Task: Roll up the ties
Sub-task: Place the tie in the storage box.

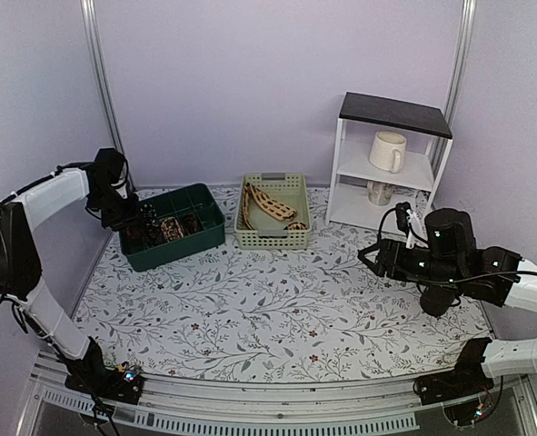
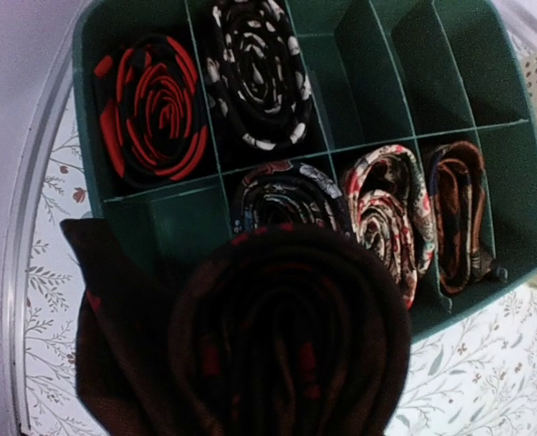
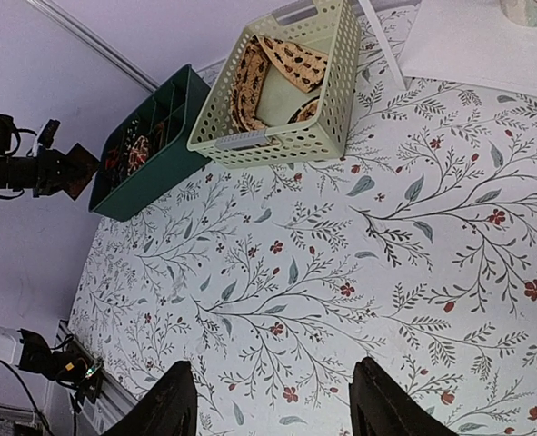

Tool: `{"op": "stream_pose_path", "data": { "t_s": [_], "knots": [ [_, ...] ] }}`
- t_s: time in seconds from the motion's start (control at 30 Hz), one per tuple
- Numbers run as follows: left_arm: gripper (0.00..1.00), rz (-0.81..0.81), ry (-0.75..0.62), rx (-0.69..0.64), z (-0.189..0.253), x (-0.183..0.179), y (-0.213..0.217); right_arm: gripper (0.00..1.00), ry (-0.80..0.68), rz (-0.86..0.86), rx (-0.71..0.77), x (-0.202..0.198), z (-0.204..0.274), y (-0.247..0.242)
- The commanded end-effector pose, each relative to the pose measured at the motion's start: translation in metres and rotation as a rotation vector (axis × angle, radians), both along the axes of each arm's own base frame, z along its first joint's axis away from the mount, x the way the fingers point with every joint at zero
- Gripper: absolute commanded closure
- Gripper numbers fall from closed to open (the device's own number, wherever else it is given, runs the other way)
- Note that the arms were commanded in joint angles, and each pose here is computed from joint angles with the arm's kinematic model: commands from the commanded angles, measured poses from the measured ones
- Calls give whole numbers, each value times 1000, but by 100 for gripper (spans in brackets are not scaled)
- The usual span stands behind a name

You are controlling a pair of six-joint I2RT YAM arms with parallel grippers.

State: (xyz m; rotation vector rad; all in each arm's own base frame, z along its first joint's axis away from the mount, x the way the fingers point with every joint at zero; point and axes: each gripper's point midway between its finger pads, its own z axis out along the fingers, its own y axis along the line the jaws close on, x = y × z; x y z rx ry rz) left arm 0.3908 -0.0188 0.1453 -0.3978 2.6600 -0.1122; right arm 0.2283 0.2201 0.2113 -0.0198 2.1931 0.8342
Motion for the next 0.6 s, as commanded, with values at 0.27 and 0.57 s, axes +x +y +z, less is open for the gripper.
{"op": "stream_pose_path", "data": {
  "t_s": [0.27,0.57],
  "knots": [
    [100,-90,53,-180,-20,10,8,41,3,-7,10,4,2,3],
    [100,-123,112,-280,-47,5,7,41,0,-4,9,9,4,8]
  ]
}}
